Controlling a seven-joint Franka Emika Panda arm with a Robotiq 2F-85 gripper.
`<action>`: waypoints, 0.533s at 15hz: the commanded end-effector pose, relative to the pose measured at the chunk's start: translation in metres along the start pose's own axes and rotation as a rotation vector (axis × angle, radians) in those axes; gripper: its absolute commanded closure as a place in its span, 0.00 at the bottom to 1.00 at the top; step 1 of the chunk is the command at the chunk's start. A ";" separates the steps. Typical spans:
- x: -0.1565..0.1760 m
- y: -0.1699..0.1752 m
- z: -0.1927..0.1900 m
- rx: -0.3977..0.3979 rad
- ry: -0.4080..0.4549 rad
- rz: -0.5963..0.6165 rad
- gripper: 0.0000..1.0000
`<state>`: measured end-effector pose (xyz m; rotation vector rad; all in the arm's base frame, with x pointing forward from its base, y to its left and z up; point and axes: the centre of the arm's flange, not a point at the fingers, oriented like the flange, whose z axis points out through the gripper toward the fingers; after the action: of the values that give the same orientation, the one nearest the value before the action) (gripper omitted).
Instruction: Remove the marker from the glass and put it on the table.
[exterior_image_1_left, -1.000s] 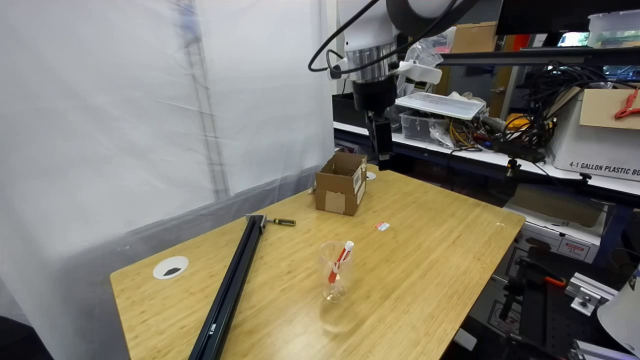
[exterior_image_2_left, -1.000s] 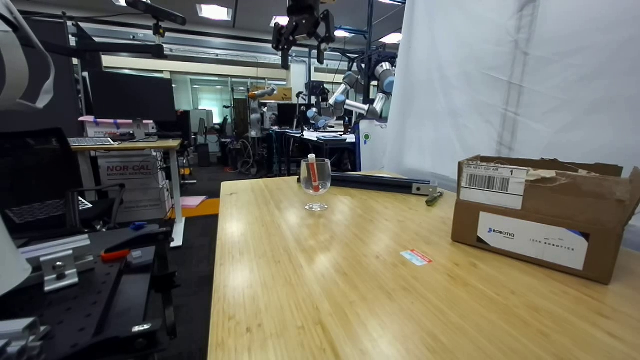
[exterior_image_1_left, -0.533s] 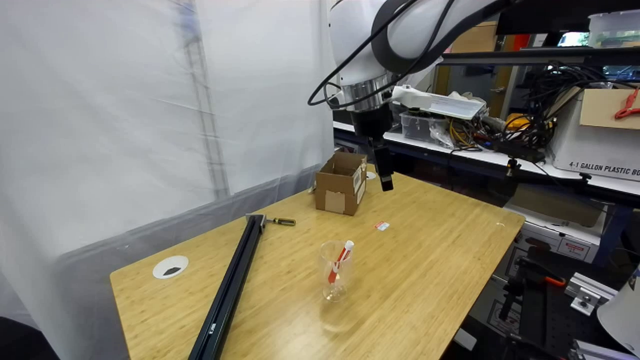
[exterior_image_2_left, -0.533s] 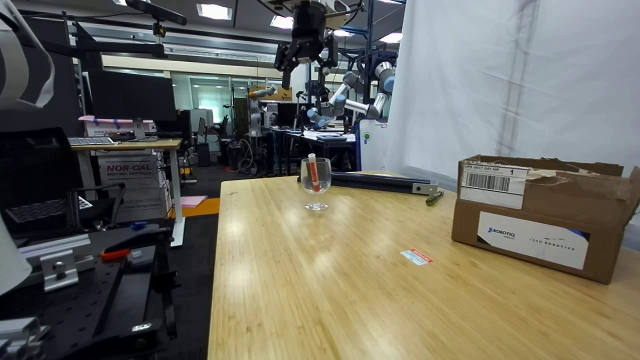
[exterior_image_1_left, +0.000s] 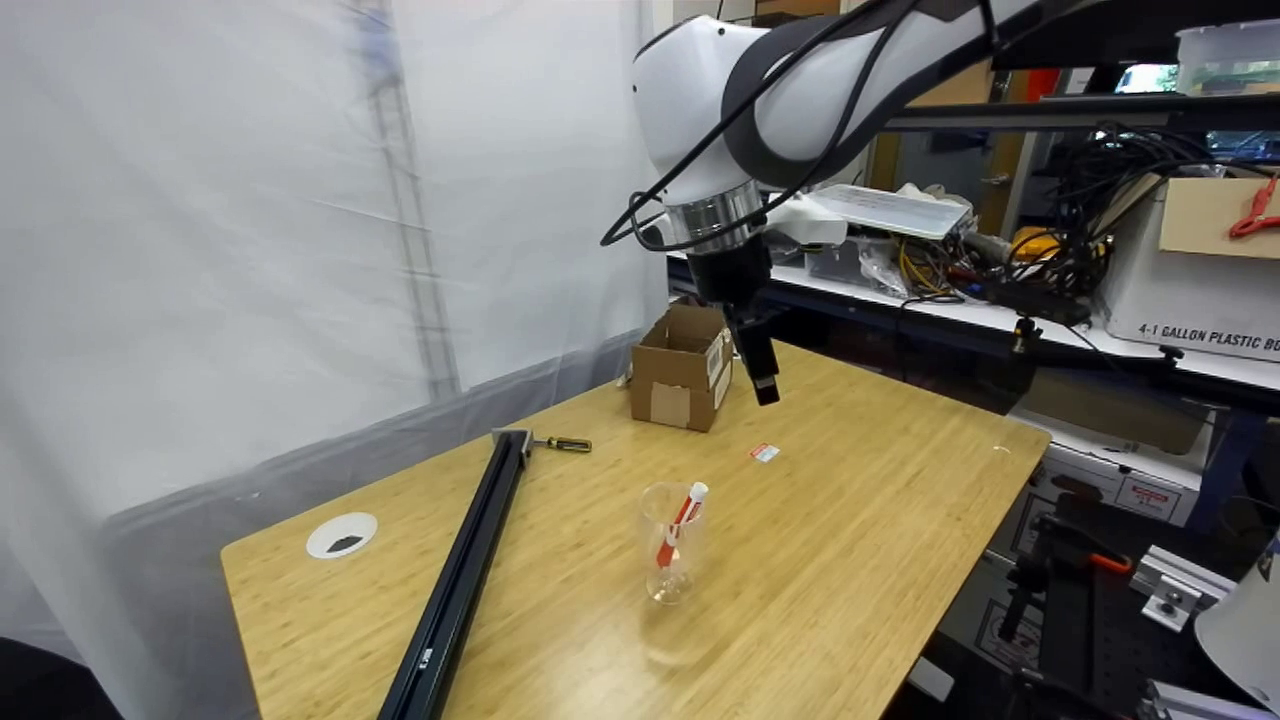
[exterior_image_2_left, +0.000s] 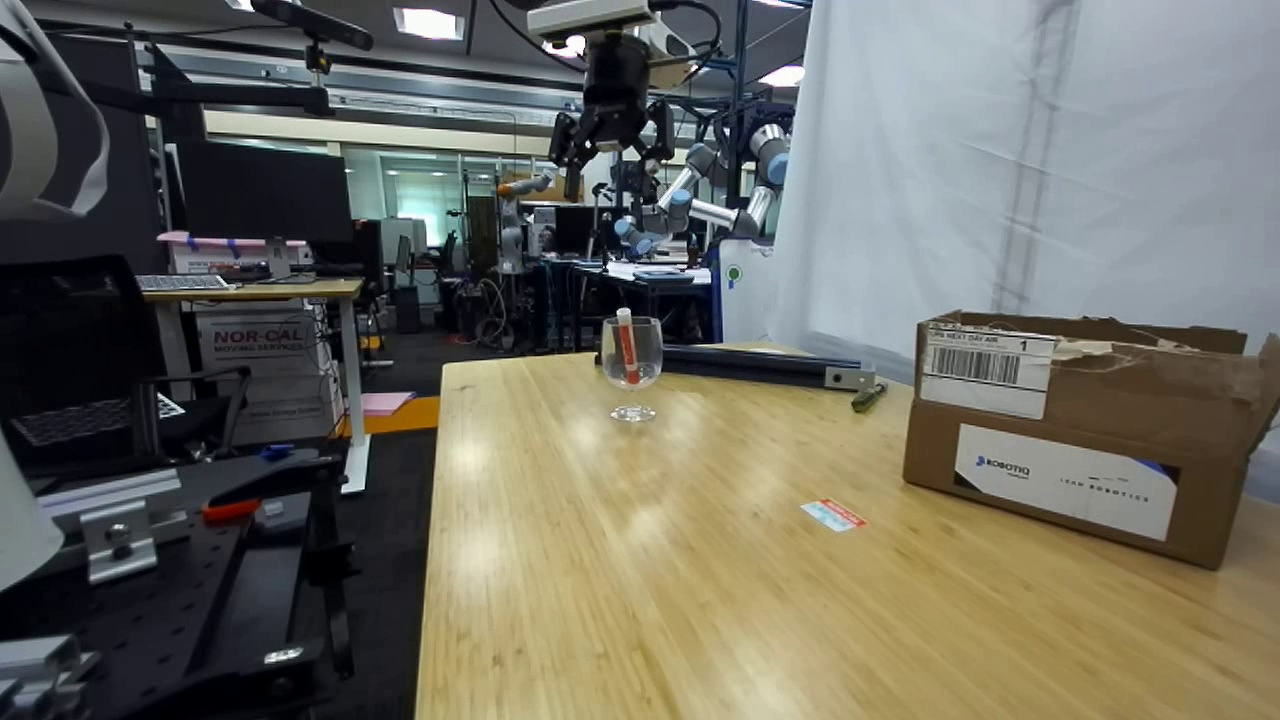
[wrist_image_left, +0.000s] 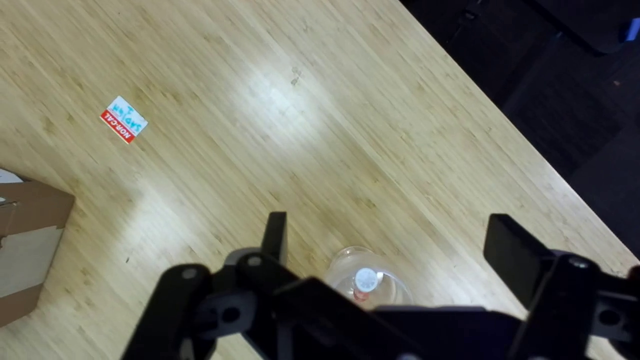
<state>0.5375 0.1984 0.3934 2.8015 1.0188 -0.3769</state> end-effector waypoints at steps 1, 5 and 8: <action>0.014 0.003 -0.010 -0.036 -0.035 0.013 0.00; 0.010 0.001 0.000 -0.021 -0.012 0.004 0.00; 0.010 0.001 0.001 -0.019 -0.014 0.003 0.00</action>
<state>0.5452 0.2037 0.3895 2.7789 1.0092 -0.3840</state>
